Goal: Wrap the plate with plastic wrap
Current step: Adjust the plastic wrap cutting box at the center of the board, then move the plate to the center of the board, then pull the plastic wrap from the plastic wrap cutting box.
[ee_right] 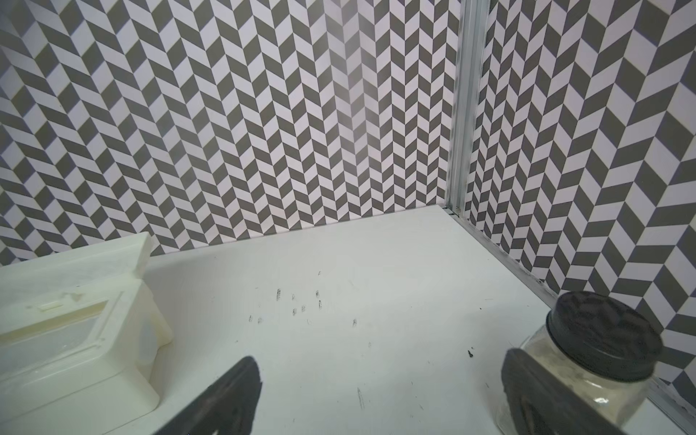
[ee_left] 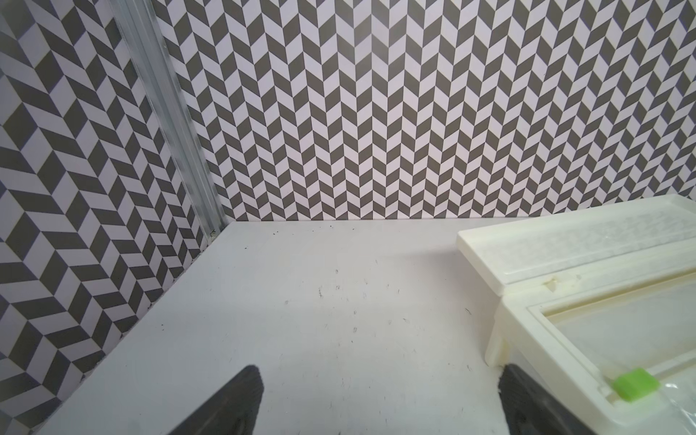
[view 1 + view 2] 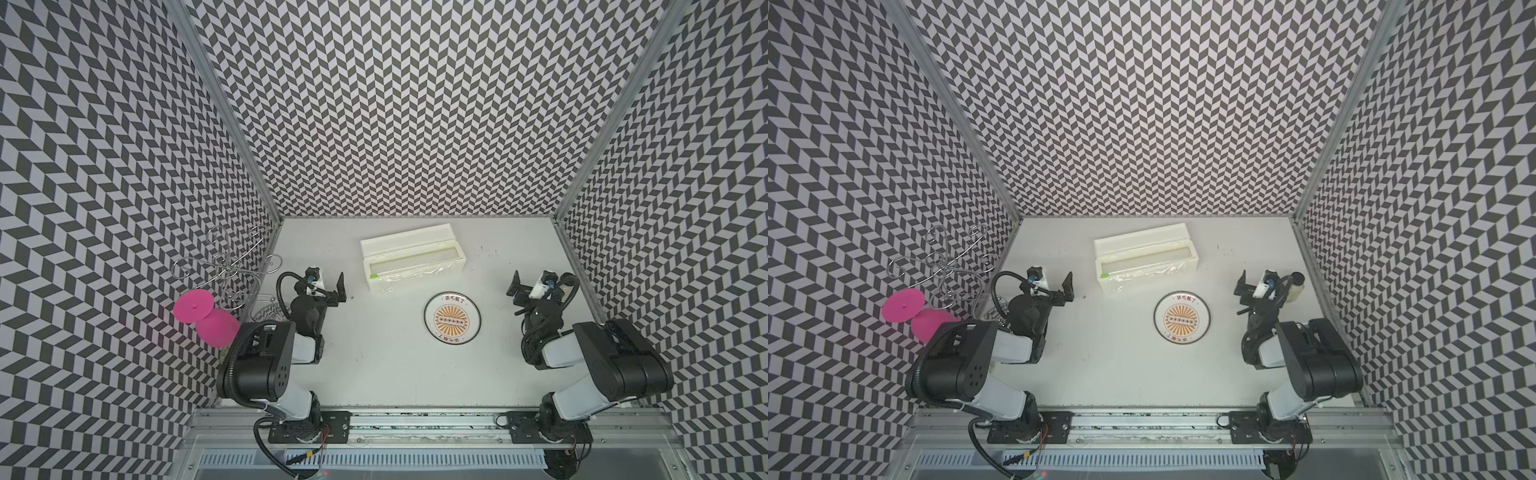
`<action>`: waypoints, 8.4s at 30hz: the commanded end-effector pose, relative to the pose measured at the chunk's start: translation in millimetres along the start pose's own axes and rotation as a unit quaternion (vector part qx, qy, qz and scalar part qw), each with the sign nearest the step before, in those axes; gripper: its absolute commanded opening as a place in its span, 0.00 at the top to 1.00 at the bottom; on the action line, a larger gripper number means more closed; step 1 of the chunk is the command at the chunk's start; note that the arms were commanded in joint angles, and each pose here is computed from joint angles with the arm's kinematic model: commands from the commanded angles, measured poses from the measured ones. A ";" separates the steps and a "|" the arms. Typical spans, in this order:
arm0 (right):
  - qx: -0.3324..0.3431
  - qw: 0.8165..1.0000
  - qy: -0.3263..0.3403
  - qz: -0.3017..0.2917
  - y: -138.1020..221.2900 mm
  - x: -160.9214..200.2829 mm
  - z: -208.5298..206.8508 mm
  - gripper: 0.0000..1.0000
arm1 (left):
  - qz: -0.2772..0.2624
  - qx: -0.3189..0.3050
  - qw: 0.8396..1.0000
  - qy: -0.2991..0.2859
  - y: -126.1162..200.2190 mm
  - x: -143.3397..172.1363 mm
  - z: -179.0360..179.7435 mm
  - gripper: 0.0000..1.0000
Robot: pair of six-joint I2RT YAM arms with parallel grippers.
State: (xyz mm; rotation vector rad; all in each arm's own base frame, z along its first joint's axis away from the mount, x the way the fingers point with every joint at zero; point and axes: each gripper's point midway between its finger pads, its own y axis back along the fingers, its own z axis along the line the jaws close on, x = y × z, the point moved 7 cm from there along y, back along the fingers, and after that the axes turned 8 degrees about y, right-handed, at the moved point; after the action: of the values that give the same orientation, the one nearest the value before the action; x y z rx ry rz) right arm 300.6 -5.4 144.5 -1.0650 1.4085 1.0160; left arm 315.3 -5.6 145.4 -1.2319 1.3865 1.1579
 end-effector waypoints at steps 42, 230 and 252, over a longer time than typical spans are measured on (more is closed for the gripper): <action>-0.093 0.949 -0.213 0.215 -22.0 -98.7 42.0 0.00 | 0.026 -0.075 0.972 0.222 -11.1 -112.3 -55.2 0.01; -0.513 0.781 -0.323 0.152 -6.0 -247.5 105.3 1.00 | 0.190 0.361 0.830 0.381 -22.6 -216.9 -202.9 1.00; -0.374 0.799 -0.275 0.383 139.4 -104.6 47.7 1.00 | 0.399 0.336 0.775 0.356 142.6 -65.4 -213.3 1.00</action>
State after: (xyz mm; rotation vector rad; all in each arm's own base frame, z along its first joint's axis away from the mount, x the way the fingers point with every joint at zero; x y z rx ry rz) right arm 198.6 92.1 274.1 -0.6893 0.7301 2.4172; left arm 178.6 -202.6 269.6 -0.4980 2.7296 0.4334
